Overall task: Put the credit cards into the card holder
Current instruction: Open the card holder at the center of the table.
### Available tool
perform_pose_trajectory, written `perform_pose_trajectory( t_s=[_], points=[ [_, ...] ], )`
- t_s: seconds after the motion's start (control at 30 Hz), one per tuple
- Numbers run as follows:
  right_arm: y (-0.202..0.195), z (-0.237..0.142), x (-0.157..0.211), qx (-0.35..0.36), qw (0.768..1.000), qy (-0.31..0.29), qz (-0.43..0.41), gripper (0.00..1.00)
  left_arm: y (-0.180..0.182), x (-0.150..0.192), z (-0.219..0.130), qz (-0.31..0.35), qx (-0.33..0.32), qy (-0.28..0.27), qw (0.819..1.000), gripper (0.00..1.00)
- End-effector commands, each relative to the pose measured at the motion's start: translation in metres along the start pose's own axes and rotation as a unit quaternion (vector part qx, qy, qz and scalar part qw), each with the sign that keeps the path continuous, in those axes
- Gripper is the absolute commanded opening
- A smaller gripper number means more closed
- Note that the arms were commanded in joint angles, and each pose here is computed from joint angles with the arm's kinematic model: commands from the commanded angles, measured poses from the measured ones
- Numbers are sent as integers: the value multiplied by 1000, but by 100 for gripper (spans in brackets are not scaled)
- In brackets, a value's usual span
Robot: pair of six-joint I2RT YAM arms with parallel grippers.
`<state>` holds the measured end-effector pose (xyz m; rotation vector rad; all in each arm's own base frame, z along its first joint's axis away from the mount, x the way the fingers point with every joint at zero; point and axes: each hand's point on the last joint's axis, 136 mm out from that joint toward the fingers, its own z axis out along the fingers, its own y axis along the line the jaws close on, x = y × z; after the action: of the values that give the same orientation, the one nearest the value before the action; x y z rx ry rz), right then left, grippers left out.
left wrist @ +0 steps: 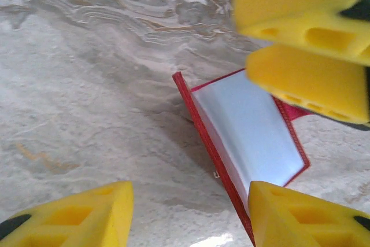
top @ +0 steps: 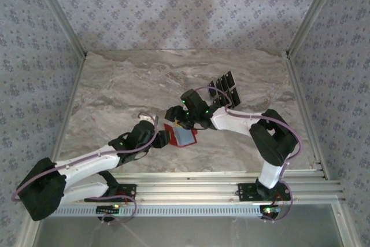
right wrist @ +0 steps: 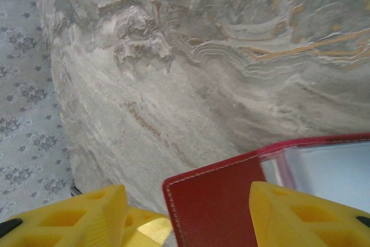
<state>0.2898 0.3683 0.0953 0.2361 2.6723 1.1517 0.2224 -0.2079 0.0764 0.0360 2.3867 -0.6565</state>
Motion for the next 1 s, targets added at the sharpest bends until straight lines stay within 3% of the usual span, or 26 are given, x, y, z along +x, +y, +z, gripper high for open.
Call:
perform_pose_trajectory(
  t_s=[0.0,0.3,0.63,0.97],
  points=[
    [-22,-4,2,27,1000,1,3,60,17,0,-2,8,-38,-13,999,54],
    [-70,-1,8,79,997,2,11,59,42,7,16,17,-81,13,996,51],
    [-89,-7,11,106,994,-4,-1,59,59,4,40,25,-108,43,993,50],
    [-75,-29,1,168,970,8,-177,57,51,-5,54,41,-101,53,993,51]
  ],
)
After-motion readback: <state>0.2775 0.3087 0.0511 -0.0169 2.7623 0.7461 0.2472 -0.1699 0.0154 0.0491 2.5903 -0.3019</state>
